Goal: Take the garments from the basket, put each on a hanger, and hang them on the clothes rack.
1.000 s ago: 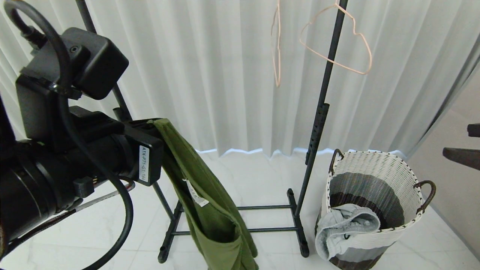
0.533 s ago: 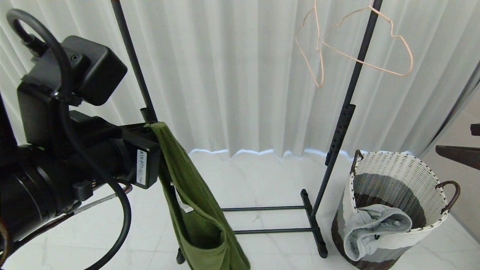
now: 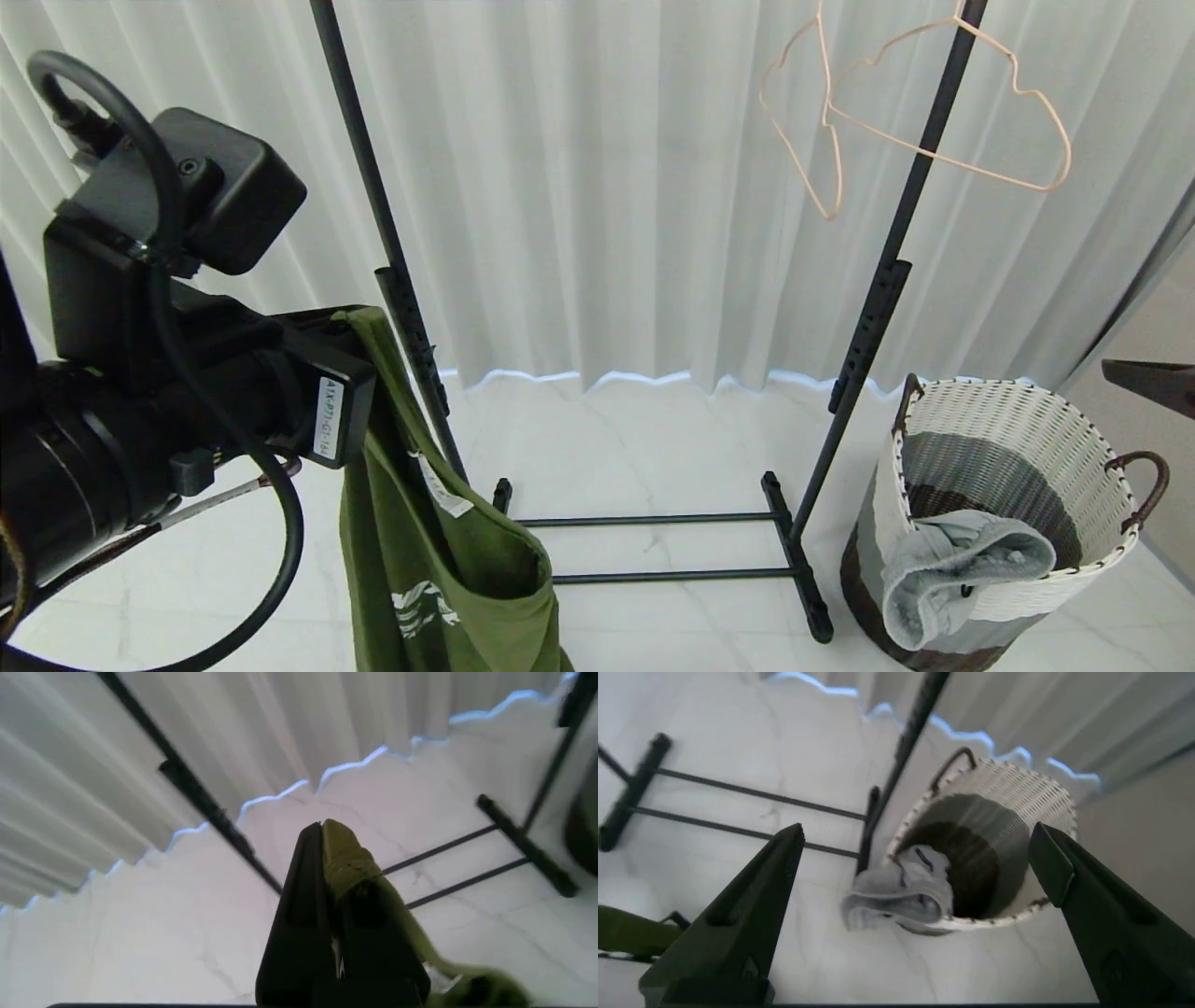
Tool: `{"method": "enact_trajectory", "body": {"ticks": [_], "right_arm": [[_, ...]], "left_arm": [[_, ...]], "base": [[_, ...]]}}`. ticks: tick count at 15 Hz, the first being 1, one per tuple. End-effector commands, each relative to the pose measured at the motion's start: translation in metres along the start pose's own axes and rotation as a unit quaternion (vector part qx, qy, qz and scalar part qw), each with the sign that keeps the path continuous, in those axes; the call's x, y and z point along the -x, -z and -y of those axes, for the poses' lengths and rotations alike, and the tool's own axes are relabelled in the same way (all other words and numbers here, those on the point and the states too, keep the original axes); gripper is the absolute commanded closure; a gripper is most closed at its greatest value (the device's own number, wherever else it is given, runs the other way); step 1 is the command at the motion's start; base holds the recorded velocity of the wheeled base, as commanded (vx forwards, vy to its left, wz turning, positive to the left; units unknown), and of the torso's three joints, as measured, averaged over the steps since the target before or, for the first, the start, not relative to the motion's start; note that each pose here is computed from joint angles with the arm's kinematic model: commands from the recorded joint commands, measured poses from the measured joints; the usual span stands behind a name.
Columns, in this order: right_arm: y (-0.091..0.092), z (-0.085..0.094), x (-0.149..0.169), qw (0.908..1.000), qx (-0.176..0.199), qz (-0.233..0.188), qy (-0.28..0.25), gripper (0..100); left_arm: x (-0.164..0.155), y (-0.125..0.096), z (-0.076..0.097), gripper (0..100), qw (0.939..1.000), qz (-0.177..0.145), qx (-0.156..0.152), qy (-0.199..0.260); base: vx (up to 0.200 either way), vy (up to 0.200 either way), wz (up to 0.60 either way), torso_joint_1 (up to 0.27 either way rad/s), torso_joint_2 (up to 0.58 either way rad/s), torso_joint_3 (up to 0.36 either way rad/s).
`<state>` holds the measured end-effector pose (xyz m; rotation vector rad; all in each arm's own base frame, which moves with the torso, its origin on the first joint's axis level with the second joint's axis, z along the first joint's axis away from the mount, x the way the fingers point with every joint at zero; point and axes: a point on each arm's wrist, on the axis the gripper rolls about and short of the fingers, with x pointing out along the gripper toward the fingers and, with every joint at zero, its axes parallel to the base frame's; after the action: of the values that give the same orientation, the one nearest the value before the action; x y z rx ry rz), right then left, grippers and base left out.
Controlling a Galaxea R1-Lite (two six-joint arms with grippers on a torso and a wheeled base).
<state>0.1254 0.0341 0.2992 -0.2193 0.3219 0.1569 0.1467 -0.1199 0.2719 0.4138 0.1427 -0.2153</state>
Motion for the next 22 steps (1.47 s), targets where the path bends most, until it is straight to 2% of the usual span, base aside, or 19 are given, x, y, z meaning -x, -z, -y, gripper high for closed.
{"method": "enact_trajectory", "body": {"ticks": [1, 8, 12, 15, 22], "right_arm": [[0.001, 0.001, -0.001, 1.0, 0.0, -0.003, 0.004, 0], [0.0, 0.002, -0.001, 1.0, 0.002, -0.002, 0.009, 0], [0.0, 0.002, 0.0, 1.0, 0.0, -0.001, 0.01, 0], [0.0, 0.004, -0.001, 0.9999, -0.002, -0.003, 0.015, 0], [0.0, 0.003, -0.005, 0.9999, 0.0, -0.008, 0.013, 0]], "left_arm": [[0.001, 0.0, -0.005, 100, 1.0, 0.001, 0.003, -0.009], [0.007, 0.006, -0.008, 100, 0.9999, 0.0, 0.004, -0.012], [0.015, 0.014, -0.01, 100, 0.9996, -0.001, -0.024, -0.012], [0.019, 0.02, -0.011, 100, 0.9997, -0.003, -0.021, -0.012], [0.021, 0.018, -0.013, 100, 0.9997, 0.001, -0.022, -0.013]], "base": [[0.0, 0.0, 0.0, 0.0, 0.0, 0.0], [0.0, 0.0, 0.0, 0.02, -0.06, -0.036], [0.0, 0.0, 0.0, 0.145, -0.41, -0.259], [0.0, 0.0, 0.0, 0.185, -0.46, -0.279], [0.0, 0.0, 0.0, 0.21, -0.48, -0.279]]}}
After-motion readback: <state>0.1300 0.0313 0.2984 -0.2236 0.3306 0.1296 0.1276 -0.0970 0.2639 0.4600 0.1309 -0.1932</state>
